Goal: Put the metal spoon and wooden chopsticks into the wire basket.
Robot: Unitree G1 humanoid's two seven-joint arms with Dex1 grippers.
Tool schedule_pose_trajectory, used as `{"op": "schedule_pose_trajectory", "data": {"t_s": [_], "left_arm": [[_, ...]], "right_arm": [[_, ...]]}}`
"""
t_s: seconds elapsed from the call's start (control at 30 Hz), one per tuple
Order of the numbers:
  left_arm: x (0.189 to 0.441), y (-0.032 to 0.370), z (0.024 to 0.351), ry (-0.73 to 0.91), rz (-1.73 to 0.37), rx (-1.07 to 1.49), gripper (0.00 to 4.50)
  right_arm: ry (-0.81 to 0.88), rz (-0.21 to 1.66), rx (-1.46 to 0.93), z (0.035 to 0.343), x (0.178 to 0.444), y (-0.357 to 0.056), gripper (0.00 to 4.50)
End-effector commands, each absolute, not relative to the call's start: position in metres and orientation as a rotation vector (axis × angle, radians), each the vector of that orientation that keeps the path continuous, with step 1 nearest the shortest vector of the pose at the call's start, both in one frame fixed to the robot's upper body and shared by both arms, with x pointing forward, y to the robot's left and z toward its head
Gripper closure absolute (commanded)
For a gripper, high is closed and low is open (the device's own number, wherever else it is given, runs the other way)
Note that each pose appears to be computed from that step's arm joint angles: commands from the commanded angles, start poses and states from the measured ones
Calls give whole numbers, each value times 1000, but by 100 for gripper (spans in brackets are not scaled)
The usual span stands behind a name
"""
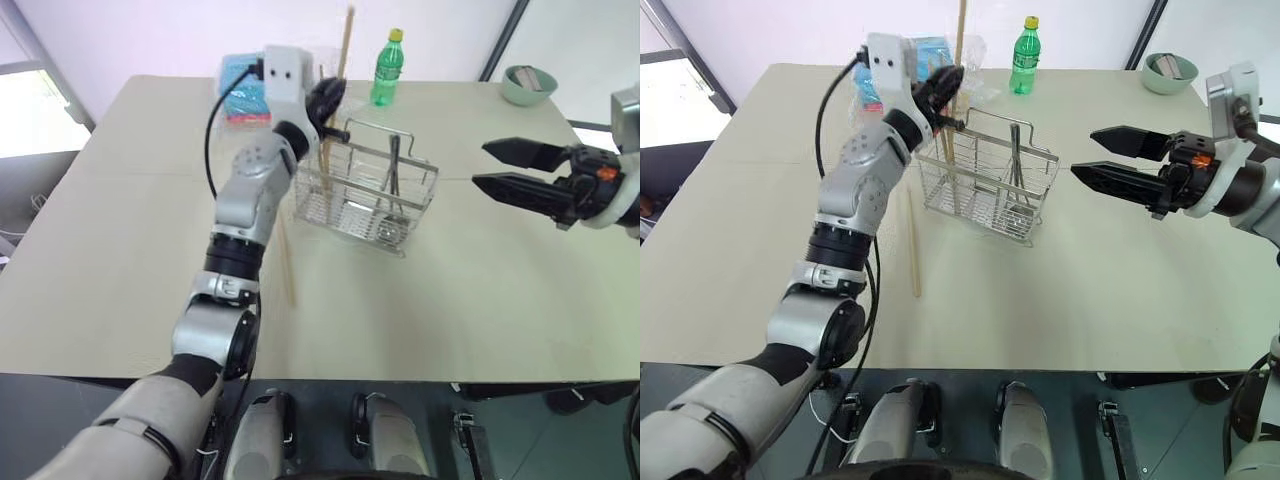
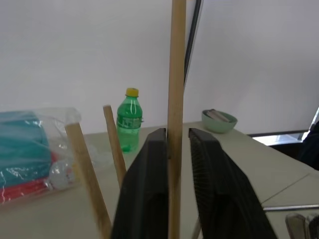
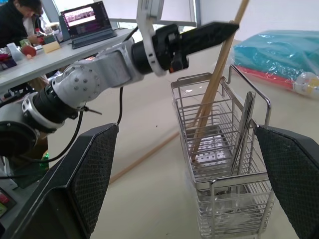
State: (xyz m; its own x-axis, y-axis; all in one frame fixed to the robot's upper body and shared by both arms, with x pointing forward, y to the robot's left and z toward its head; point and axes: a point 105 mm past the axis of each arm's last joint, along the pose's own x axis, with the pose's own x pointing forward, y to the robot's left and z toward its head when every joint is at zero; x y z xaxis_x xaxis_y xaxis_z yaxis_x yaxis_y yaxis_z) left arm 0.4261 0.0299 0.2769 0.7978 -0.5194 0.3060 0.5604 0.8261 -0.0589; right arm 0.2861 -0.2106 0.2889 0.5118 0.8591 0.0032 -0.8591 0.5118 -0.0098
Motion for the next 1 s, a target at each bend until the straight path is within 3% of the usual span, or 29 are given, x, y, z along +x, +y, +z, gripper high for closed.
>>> {"op": "schedule_pose_trajectory", "data": {"t_s": [0.03,0.17,0.37,0.5,0.6,0.7,0.8,1.0], "left_arm": [[415,32,293,-333,-575,-130,180],[412,44,302,-334,-546,-95,4],[404,82,347,-397,-439,-35,4],[407,124,368,-303,-297,-45,4],[413,156,352,-92,-159,-89,4],[410,176,312,197,-36,-149,4],[402,168,272,416,-14,-238,4],[401,140,217,609,-1,-297,4]], "right_arm": [[-67,1017,-40,305,284,-214,0],[-73,1016,-33,305,288,-214,0],[-67,1025,-30,302,295,-210,0],[-61,1044,-42,300,296,-207,0],[-57,1056,-50,299,296,-205,0],[-57,1059,-52,298,298,-204,0],[-54,1068,-50,295,300,-202,0],[-52,1086,-49,292,303,-197,0]]}}
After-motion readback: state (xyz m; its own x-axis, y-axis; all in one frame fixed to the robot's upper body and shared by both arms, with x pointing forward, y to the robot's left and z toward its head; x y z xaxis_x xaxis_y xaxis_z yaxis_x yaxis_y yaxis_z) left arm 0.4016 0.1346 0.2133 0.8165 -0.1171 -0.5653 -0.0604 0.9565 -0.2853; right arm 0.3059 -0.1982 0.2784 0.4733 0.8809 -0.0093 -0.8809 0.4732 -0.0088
